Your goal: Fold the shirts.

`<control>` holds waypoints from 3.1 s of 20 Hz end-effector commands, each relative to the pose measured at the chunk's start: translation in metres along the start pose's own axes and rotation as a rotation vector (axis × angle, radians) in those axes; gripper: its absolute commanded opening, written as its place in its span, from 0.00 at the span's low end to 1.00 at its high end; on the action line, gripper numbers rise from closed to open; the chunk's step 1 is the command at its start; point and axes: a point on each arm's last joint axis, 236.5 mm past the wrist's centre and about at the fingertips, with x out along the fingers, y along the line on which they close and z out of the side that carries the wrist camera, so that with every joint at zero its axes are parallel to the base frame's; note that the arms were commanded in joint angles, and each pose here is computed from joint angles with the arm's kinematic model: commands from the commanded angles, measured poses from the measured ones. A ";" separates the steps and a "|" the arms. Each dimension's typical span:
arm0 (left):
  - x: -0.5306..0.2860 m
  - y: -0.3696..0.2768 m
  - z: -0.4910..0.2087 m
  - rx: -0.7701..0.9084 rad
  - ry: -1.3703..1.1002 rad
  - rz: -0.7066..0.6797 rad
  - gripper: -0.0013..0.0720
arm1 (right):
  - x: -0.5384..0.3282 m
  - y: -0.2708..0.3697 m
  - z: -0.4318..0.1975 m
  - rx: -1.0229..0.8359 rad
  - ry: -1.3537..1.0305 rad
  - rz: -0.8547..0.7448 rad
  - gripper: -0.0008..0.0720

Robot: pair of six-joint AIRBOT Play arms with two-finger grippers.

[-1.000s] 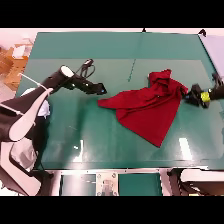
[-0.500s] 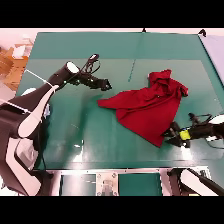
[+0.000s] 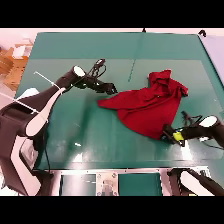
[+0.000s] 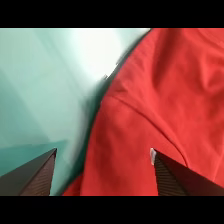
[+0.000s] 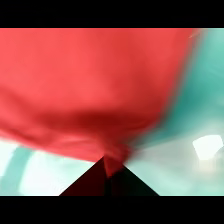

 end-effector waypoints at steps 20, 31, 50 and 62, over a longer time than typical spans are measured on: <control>0.039 -0.079 0.005 0.133 0.087 -0.174 0.05 | -0.049 -0.048 0.064 0.105 -0.100 -0.140 0.04; -0.284 0.013 0.035 -0.099 -0.041 0.127 0.05 | -0.209 0.170 0.074 -0.299 -0.282 0.652 0.03; -0.624 -0.326 0.040 0.459 -1.254 0.278 0.06 | -0.623 0.242 -0.080 -0.785 -1.527 0.780 0.03; -0.250 0.028 0.102 -0.240 -0.418 0.133 0.06 | -0.245 0.199 0.204 -0.229 -0.764 0.724 0.03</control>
